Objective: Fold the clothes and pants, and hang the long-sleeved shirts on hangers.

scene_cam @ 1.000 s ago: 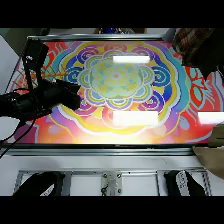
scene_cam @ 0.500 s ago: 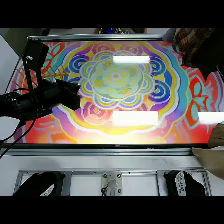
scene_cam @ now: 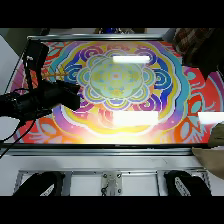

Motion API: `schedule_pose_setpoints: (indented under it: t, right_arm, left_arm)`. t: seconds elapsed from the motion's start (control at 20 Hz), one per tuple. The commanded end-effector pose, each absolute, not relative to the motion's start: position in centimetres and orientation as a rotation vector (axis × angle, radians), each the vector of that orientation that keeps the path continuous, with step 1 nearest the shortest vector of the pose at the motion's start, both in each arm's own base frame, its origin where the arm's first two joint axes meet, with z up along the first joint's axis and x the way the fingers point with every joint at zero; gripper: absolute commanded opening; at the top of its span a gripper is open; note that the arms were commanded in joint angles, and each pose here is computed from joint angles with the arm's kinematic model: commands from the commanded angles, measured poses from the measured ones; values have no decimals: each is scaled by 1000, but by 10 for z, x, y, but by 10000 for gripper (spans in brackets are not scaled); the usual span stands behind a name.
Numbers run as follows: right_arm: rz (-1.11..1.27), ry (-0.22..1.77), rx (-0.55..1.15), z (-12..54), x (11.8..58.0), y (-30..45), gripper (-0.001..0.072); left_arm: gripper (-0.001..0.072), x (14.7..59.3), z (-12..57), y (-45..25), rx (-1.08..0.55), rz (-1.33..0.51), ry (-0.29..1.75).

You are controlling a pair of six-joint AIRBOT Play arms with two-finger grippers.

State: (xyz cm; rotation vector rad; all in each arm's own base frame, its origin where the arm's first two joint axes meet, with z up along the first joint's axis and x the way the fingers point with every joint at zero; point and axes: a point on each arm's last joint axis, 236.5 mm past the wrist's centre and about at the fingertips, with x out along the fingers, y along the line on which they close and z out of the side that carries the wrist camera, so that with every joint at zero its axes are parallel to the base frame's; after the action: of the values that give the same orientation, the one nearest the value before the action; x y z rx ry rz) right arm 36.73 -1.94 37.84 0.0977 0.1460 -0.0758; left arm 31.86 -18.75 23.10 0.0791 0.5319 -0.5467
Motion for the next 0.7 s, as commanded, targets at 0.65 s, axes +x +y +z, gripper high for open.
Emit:
schedule_pose_setpoints:
  t: [0.65]
  right_arm:
    - [959,814,-238,160,321,293,504]
  left_arm:
    - [14,316,227,-187,85,-549,552]
